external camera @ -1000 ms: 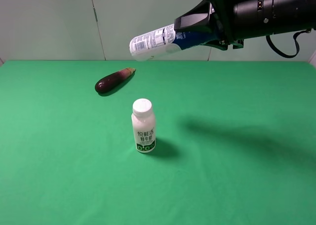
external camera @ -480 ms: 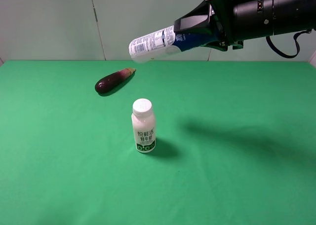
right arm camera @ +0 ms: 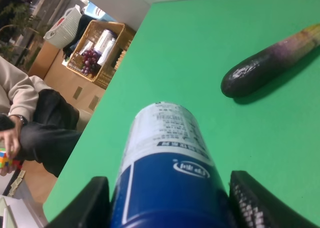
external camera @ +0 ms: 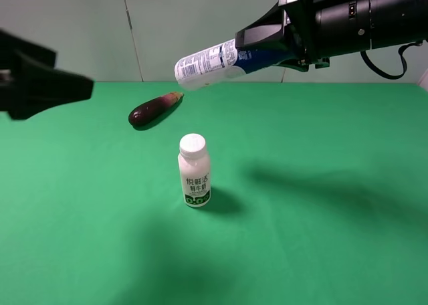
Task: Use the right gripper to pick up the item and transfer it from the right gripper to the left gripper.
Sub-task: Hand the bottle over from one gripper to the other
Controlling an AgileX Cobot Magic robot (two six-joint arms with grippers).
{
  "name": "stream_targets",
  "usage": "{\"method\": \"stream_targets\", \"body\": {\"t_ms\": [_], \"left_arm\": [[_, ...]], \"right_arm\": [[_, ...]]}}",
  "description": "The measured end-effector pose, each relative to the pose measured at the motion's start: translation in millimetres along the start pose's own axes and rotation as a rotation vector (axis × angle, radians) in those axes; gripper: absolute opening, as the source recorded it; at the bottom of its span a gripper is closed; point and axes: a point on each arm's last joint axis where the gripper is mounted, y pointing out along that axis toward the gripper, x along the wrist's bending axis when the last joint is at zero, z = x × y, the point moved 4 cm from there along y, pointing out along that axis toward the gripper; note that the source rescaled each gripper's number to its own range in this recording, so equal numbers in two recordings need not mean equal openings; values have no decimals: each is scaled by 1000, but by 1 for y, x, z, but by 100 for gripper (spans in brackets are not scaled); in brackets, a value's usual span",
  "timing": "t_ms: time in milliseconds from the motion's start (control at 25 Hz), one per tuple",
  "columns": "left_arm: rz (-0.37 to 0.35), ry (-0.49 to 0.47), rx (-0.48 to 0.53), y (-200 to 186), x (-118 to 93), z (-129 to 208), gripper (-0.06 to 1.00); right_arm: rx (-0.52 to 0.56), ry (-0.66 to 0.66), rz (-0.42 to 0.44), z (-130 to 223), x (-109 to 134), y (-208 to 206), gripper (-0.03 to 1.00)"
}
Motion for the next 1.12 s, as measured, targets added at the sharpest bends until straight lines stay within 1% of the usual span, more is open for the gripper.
{"method": "stream_targets", "body": {"t_ms": [120, 200, 320, 440, 600, 760, 840, 1000, 1120], "left_arm": [[105, 129, -46, 17, 2, -13, 71], [174, 194, -80, 25, 1, -19, 71], [264, 265, -146, 35, 1, -30, 71], [319, 330, -214, 41, 1, -41, 71], [341, 406, -262, 47, 1, -51, 71], [383, 488, -278, 57, -14, -61, 71], [385, 519, -272, 65, -21, -64, 71], [374, 557, -259, 79, -32, -70, 71], [398, 565, -252, 88, -40, -70, 71]], "right_arm": [[0, 0, 0, 0, 0, 0, 0], [1, 0, -1, 0, 0, 0, 0], [1, 0, -2, 0, 0, 0, 0], [3, 0, -5, 0, 1, 0, 0], [4, 0, -7, 1, 1, 0, 0], [4, 0, -7, 1, 1, 0, 0], [4, 0, -7, 1, 1, 0, 0], [4, 0, -6, 1, 1, 0, 0], [4, 0, -6, 1, 1, 0, 0]]}}
